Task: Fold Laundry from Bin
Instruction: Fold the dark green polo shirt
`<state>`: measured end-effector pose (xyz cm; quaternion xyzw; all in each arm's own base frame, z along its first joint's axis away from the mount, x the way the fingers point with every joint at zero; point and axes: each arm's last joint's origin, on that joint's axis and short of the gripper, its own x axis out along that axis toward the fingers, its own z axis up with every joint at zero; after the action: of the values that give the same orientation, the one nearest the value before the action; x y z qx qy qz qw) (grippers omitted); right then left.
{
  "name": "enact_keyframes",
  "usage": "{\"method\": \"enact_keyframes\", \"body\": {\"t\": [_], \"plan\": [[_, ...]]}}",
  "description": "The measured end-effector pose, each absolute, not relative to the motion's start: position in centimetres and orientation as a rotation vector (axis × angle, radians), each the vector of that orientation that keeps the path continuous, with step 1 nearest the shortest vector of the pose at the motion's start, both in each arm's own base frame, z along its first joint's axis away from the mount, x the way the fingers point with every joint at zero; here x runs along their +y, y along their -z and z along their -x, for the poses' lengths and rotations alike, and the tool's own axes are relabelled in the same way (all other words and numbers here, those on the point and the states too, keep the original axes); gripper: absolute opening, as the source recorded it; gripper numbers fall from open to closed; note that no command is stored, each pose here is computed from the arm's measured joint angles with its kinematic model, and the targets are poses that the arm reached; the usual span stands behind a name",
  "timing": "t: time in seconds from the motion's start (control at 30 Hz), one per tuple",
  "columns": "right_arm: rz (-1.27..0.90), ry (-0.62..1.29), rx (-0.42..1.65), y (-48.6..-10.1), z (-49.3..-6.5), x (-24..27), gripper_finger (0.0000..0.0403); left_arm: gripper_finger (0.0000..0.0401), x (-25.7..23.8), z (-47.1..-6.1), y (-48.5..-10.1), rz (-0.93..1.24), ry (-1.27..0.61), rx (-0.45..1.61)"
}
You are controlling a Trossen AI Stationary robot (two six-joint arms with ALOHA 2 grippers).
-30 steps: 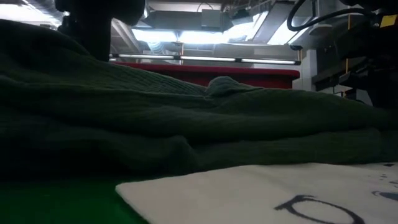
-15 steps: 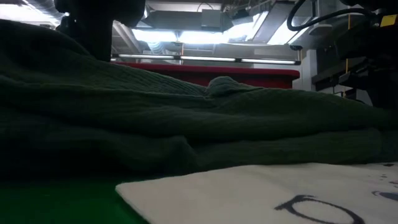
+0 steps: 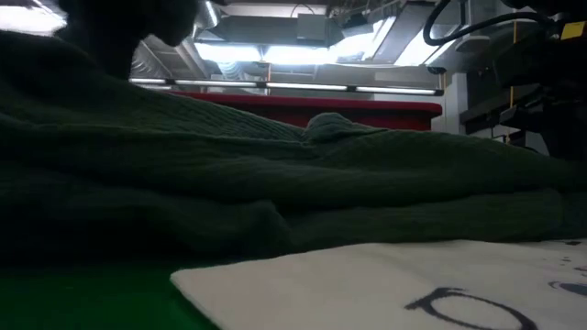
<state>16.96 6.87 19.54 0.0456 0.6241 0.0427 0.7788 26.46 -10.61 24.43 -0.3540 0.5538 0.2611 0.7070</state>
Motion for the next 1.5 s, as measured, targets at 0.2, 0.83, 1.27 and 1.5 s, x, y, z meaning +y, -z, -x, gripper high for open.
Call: {"method": "enact_keyframes", "body": {"t": [0.2,0.83,1.27,1.5], "plan": [[-0.099,-0.093,1.35,-19.5,-17.0,6.9,0.0166,0.0002,-12.1,-24.6,-24.3,0.881,-0.625,1.425],[-0.1,-0.094,1.351,-19.5,-17.0,6.9,0.0166,0.0028,-15.2,-21.5,-24.2,0.829,-0.634,1.622],[-0.096,-0.089,1.367,-19.5,-16.8,6.8,0.0166,0.0111,-15.2,-21.5,-24.2,0.799,-0.652,1.573],[-0.096,-0.09,1.367,-19.5,-16.8,6.8,0.0166,0.0144,-15.2,-21.5,-24.2,0.787,-0.648,1.566]]}}
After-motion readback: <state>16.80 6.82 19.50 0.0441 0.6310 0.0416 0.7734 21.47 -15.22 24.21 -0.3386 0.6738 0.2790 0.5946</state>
